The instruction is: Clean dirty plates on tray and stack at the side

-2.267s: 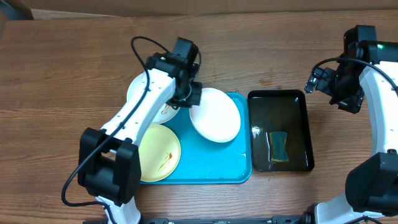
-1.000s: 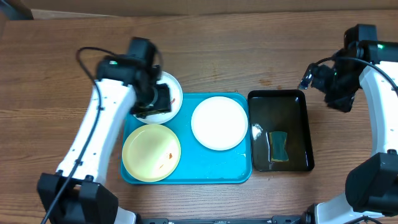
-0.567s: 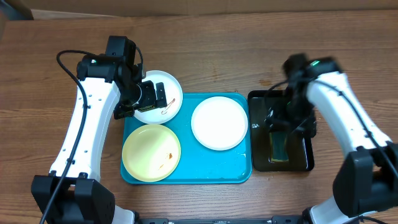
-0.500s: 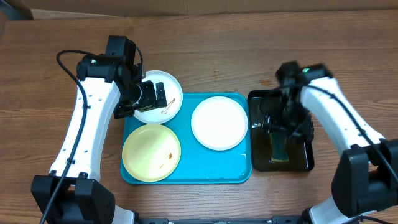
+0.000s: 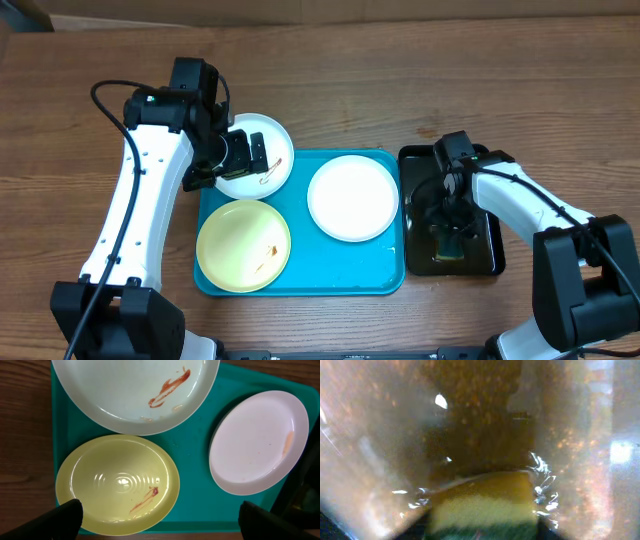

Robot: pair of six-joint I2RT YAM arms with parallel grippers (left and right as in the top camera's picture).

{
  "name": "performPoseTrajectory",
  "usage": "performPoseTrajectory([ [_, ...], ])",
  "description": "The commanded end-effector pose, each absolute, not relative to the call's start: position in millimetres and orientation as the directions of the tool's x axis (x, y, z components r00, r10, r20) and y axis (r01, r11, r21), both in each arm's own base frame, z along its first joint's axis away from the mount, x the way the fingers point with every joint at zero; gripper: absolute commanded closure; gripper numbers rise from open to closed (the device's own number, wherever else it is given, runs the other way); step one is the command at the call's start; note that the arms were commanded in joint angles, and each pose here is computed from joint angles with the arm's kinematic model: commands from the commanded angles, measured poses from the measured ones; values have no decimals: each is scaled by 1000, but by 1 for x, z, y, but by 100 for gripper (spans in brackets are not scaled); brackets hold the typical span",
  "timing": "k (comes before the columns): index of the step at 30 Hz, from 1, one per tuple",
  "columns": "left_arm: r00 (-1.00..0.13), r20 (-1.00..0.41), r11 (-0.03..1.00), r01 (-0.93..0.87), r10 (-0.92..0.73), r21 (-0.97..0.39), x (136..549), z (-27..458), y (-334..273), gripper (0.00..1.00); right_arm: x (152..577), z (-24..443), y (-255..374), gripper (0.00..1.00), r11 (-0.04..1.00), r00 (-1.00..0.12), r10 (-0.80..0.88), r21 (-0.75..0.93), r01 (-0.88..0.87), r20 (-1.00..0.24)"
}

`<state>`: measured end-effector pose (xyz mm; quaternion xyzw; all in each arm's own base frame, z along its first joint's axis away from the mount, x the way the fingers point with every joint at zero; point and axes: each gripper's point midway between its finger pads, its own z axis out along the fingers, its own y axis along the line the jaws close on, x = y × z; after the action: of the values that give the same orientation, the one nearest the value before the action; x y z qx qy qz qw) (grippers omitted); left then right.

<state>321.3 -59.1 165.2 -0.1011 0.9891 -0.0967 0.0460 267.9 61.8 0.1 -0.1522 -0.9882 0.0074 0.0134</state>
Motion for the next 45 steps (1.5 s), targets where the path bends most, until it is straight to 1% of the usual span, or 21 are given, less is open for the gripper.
performPoseTrajectory([
  [1, -977, -96, 965, -166, -189, -201, 322, 172, -58, 0, 262, 0, 60, 96, 952, -952, 305, -32, 304, 30],
  [4, -977, -96, 965, -167, -189, -201, 322, 172, -58, 0, 259, 3, 59, 96, 954, -953, 298, -42, 297, 47],
  [5, -977, -96, 965, -167, -189, -201, 322, 172, -58, 0, 260, 5, 59, 94, 954, -954, 298, -41, 296, 46],
  [6, -977, -96, 965, -167, -189, -201, 322, 172, -58, 0, 261, 5, 59, 75, 954, -954, 298, -40, 296, 44],
  [7, -977, -96, 965, -167, -189, -201, 322, 172, -58, 0, 262, 6, 60, 42, 954, -954, 298, -39, 296, 41],
  [8, -977, -96, 965, -166, -189, -201, 322, 172, -58, 0, 262, 6, 60, 27, 954, -954, 298, -38, 296, 41],
  [9, -977, -96, 965, -167, -189, -201, 322, 172, -58, 0, 261, 6, 59, 21, 954, -954, 298, -41, 296, 45],
  [14, -977, -96, 965, -166, -189, -201, 322, 172, -58, 0, 227, 11, 58, 13, 953, -936, 303, -79, 293, 180],
  [16, -977, -96, 965, -167, -189, -201, 322, 172, -58, 0, 218, 12, 61, 13, 953, -926, 304, -72, 296, 223],
  [18, -977, -96, 965, -167, -189, -201, 322, 172, -58, 0, 210, 12, 64, 16, 954, -919, 301, -65, 294, 253],
  [21, -977, -96, 965, -167, -189, -201, 322, 172, -58, 0, 202, 7, 64, 33, 955, -917, 295, -76, 285, 269],
  [23, -977, -96, 965, -167, -189, -201, 322, 172, -58, 0, 200, 3, 64, 67, 956, -918, 292, -76, 282, 268],
  [24, -977, -96, 965, -167, -189, -201, 322, 172, -58, 0, 200, 2, 64, 79, 957, -919, 291, -74, 282, 265],
  [25, -977, -96, 965, -166, -189, -201, 322, 172, -58, 0, 200, 1, 64, 84, 957, -920, 291, -73, 281, 263],
  [26, -977, -96, 965, -166, -189, -201, 322, 172, -58, 0, 200, 1, 64, 85, 957, -921, 290, -71, 281, 261],
  [27, -977, -96, 965, -166, -189, -201, 322, 172, -58, 0, 203, 1, 64, 81, 957, -922, 291, -67, 283, 254],
  [28, -977, -96, 965, -166, -189, -201, 322, 172, -58, 0, 207, 3, 65, 68, 957, -925, 290, -61, 283, 247],
  [30, -977, -96, 965, -167, -189, -201, 322, 172, -58, 0, 215, 8, 70, 4, 965, -936, 256, -16, 260, 241],
  [31, -977, -96, 965, -166, -189, -201, 322, 172, -58, 0, 221, 12, 74, 0, 969, -943, 234, 16, 245, 238],
  [38, -977, -97, 965, -166, -188, -201, 322, 172, -58, 0, 262, 50, 79, 0, 967, -960, 223, 86, 240, 167],
  [45, -966, -176, 973, -161, -190, -168, 340, 173, -51, 0, 258, 51, 78, 0, 974, -965, 193, 81, 210, 177],
])
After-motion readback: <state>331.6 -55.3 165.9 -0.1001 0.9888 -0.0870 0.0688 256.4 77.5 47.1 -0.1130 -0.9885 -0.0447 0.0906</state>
